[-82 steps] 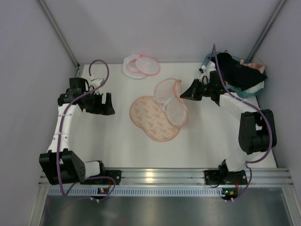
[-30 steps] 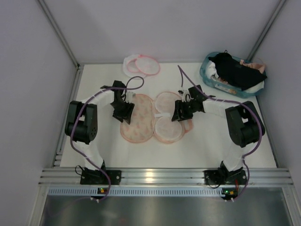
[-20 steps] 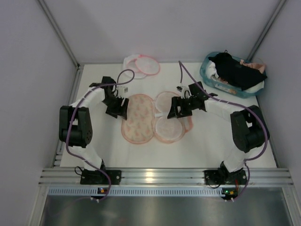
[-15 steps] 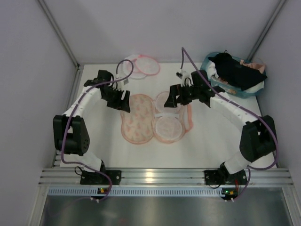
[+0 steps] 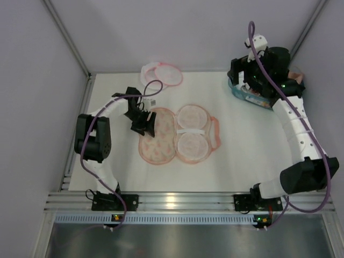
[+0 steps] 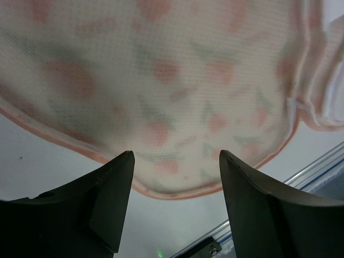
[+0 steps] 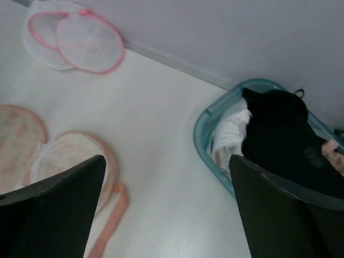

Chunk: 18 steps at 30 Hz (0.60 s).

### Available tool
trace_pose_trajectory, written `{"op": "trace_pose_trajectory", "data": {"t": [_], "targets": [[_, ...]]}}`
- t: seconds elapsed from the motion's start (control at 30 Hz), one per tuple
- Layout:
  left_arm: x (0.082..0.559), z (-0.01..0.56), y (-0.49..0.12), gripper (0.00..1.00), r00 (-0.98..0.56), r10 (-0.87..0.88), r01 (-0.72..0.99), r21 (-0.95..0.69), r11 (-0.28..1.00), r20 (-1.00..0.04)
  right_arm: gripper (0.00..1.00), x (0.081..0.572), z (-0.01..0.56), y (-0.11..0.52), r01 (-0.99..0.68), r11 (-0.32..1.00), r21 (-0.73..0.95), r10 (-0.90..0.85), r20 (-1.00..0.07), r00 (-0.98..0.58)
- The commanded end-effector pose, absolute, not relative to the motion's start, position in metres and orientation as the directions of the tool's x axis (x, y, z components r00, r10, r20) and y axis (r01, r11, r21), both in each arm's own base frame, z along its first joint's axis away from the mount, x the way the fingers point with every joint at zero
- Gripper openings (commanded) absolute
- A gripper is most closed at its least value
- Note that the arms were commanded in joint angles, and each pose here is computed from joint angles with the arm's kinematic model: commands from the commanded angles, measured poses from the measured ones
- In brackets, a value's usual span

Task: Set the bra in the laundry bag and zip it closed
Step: Open the laundry bag at the center of the board.

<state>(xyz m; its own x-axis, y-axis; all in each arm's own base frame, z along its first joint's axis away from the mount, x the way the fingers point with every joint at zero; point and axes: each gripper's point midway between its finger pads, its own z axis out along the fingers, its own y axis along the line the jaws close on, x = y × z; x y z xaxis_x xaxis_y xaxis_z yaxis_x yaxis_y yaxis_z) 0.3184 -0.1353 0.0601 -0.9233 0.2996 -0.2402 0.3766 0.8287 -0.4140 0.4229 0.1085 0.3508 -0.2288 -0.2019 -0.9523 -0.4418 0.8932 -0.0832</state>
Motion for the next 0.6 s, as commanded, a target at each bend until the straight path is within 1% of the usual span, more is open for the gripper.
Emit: {"op": "trace_pose_trajectory", "data": {"t": [0.0, 0.03, 0.07, 0.13, 0.17, 0.3, 0.4, 0.47, 0.5, 0.57], "targets": [[0.335, 0.046, -0.12, 0.7, -0.936, 0.279, 0.338, -0.324, 0.884, -0.216, 0.99, 0.446, 0.33, 0.052, -0.352, 0.924, -0.146, -0.266, -0.908, -0.324], [0.335, 0.038, -0.112, 0.7, -0.94, 0.28, 0.327, -0.282, 0.902, -0.194, 0.97, 0.458, 0.327, 0.041, -0.334, 0.931, -0.148, -0.267, -0.9, -0.345], [0.335, 0.033, -0.107, 0.7, -0.944, 0.279, 0.319, -0.259, 0.912, -0.179, 0.96, 0.464, 0.325, 0.014, -0.284, 0.948, -0.143, -0.247, -0.894, -0.373], [0.334, 0.024, -0.093, 0.7, -0.948, 0.28, 0.306, -0.188, 0.933, -0.151, 0.93, 0.477, 0.318, -0.006, -0.257, 0.959, -0.119, -0.219, -0.885, -0.41], [0.333, 0.022, -0.088, 0.7, -0.948, 0.285, 0.307, -0.169, 0.936, -0.144, 0.93, 0.481, 0.316, -0.03, -0.209, 0.972, -0.11, -0.191, -0.885, -0.424], [0.33, 0.018, -0.075, 0.7, -0.952, 0.279, 0.295, -0.131, 0.947, -0.126, 0.87, 0.504, 0.306, -0.089, -0.095, 0.994, -0.044, -0.083, -0.885, -0.459], [0.331, 0.019, -0.069, 0.7, -0.95, 0.282, 0.297, -0.116, 0.948, -0.132, 0.83, 0.509, 0.301, -0.128, -0.019, 1.0, -0.003, -0.012, -0.881, -0.473], [0.334, 0.026, -0.072, 0.71, -0.941, 0.3, 0.321, -0.128, 0.938, -0.159, 0.81, 0.513, 0.299, -0.154, 0.04, 0.998, 0.038, 0.053, -0.884, -0.465], [0.334, 0.03, -0.078, 0.72, -0.936, 0.305, 0.333, -0.16, 0.929, -0.177, 0.77, 0.517, 0.295, -0.164, 0.066, 0.996, 0.053, 0.077, -0.883, -0.463], [0.338, 0.044, -0.085, 0.74, -0.921, 0.318, 0.361, -0.188, 0.913, -0.225, 0.74, 0.516, 0.291, -0.18, 0.106, 0.993, 0.055, 0.098, -0.882, -0.462]]}}
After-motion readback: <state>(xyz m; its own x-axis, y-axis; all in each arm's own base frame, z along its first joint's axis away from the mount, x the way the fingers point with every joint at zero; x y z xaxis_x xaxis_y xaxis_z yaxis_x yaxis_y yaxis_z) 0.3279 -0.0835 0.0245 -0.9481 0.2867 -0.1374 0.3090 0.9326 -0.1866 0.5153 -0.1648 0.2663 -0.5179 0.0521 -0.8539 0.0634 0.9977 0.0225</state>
